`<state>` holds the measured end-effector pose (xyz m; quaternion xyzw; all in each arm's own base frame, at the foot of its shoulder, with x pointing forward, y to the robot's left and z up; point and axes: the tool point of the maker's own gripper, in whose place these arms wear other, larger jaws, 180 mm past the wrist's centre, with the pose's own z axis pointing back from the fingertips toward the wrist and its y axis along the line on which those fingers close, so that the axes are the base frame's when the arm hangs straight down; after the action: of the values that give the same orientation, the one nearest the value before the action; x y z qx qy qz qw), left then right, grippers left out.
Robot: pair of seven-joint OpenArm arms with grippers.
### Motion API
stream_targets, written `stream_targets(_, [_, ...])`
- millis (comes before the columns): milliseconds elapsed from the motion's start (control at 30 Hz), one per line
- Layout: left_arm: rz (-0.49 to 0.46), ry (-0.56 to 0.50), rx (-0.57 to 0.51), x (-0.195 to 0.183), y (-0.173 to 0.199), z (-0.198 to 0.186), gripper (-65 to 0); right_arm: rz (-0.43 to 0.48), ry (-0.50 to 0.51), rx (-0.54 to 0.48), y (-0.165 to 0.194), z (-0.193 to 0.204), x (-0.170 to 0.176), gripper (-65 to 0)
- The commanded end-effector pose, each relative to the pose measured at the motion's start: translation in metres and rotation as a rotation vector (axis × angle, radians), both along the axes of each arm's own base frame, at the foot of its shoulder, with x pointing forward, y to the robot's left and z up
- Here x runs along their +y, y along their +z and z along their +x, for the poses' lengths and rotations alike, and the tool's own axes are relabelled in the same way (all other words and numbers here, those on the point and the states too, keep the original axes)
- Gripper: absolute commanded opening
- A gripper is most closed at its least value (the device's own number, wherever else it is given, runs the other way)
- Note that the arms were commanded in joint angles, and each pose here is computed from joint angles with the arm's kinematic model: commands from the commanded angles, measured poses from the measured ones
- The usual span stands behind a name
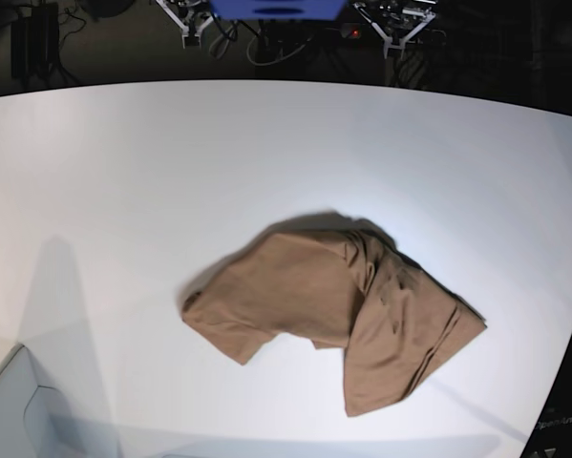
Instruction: Layout the t-shirt on the table in an organized manner, then fold the t-shirt properly
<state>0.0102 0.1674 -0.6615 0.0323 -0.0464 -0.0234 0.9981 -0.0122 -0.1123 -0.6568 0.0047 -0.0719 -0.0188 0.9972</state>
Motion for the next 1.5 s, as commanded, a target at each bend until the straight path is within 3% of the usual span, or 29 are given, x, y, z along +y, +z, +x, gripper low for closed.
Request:
stream_targets(0, [0.019, -0.002, 0.016, 0.012, 0.001, -0.013, -64.9, 0.009, -0.005, 0.002, 0.002, -0.011, 0.001, -65.0])
stream_targets(200, [0.024, -0.014, 0.025, 0.019, 0.008, -0.05, -64.9, -0.013, 0.002, -0.066, 0.024, -0.031, -0.011, -65.0])
stream_targets(300, [0.043, -0.024, -0.034, 0.038, 0.024, -0.061, -64.9, -0.038, 0.016, -0.115, 0.044, -0.038, -0.027, -65.0])
stream_targets(433, [0.027, 0.025, -0.168, 0.051, 0.06, -0.048, -64.9, -0.064, 0.041, -0.205, 0.078, -0.036, -0.041, -65.0])
stream_targets(700, [-0.081, 0.028, -0.421, 0.054, 0.162, 0.023, -64.9, -0.084, 0.118, -0.488, 0.185, 0.017, -0.05, -65.0])
stream_targets(967, [-0.047, 0.099, -0.703, 0.071, 0.257, 0.081, -64.9, -0.072, 0.138, -0.685, 0.273, 0.083, -0.036, -65.0])
stream_targets(1267, [-0.055, 0.109, -0.943, 0.063, 0.324, 0.136, -64.9, -0.024, 0.138, -0.873, 0.307, 0.146, -0.013, -65.0])
stream_targets(1467, [-0.098, 0.107, -1.034, 0.05, 0.339, 0.175, -64.5, 0.02, 0.147, -0.954, 0.318, 0.186, 0.007, -64.5])
